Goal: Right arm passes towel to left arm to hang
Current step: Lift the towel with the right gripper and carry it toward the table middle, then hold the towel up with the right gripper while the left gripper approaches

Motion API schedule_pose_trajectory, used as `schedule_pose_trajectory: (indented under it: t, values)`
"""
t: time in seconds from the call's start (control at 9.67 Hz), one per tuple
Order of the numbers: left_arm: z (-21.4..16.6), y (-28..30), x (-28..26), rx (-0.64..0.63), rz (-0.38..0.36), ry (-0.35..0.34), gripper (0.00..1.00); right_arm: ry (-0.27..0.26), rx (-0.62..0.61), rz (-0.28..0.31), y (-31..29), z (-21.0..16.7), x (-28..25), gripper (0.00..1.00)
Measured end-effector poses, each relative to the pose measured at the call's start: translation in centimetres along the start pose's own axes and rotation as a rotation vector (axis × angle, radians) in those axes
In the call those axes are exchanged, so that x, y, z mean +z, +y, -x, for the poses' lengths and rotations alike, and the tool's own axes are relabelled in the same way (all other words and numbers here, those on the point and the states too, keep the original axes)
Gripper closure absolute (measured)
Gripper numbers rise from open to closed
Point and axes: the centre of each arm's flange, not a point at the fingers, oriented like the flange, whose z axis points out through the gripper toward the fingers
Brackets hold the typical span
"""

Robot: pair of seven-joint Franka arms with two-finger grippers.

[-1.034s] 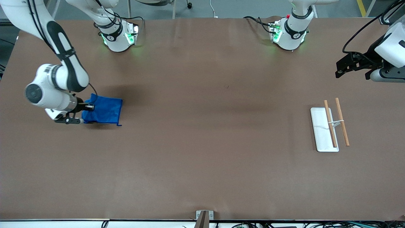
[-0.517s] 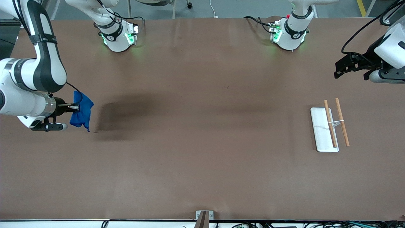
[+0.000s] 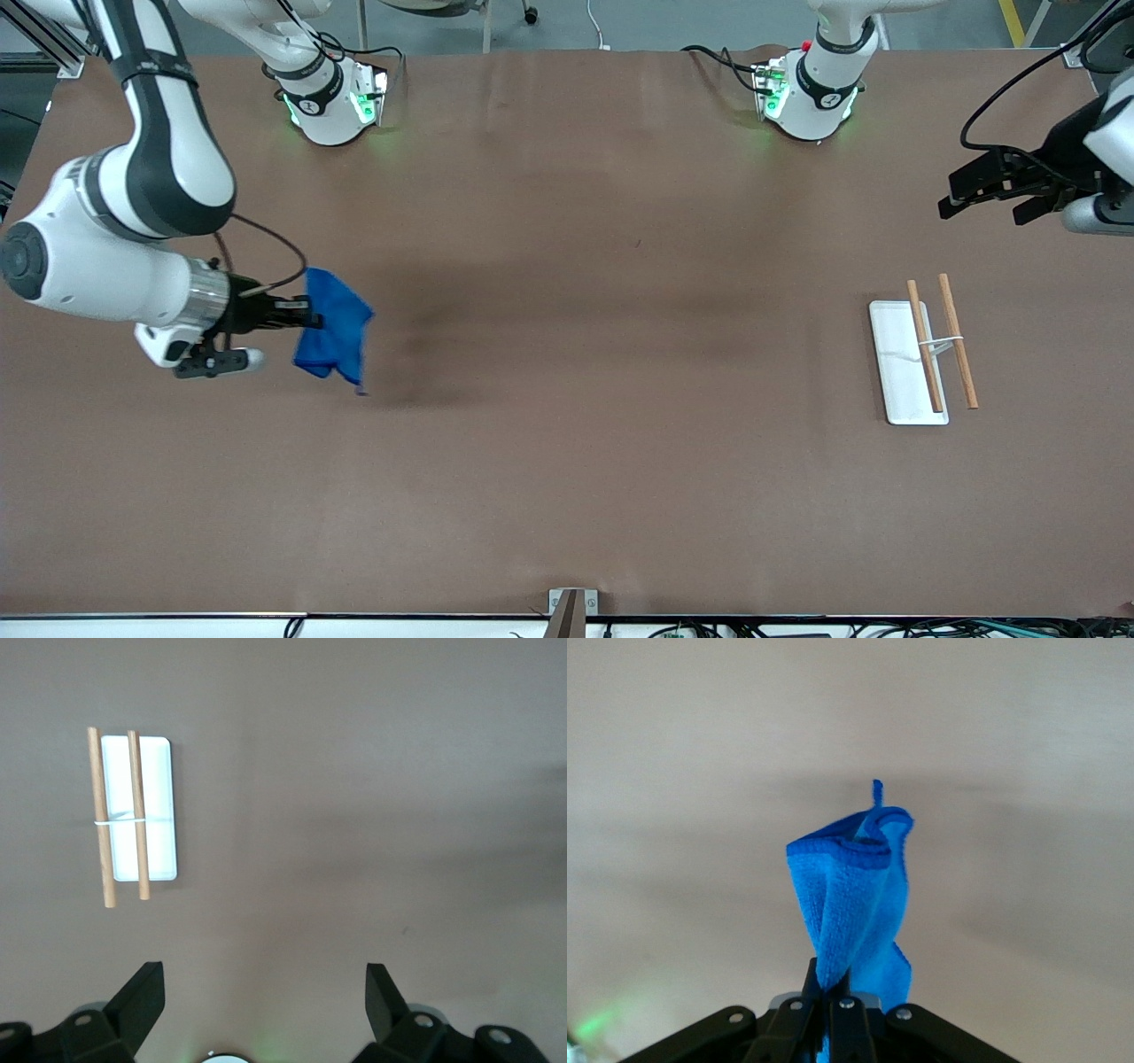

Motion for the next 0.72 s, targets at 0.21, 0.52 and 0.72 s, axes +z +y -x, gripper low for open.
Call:
schedule_pose_trajectory:
  t: [0.21, 0.52, 0.72]
  values:
    - [-1.6, 0.1, 2.9, 0.001, 0.079, -0.049, 0.0, 0.057, 0.028, -0.16, -8.1, 0.3, 2.7, 0.96]
    - [-6.1, 1.8, 9.7, -0.006, 0.37, -0.139, 0.0, 0.106, 0.1, -0.399, -19.0, 2.8, 6.5, 0.96]
    - [-7.3, 2.3, 12.8, 0.011, 0.587, -0.187, 0.0, 0.075, 0.184, -0.569, -23.0, 4.5, 7.6, 0.96]
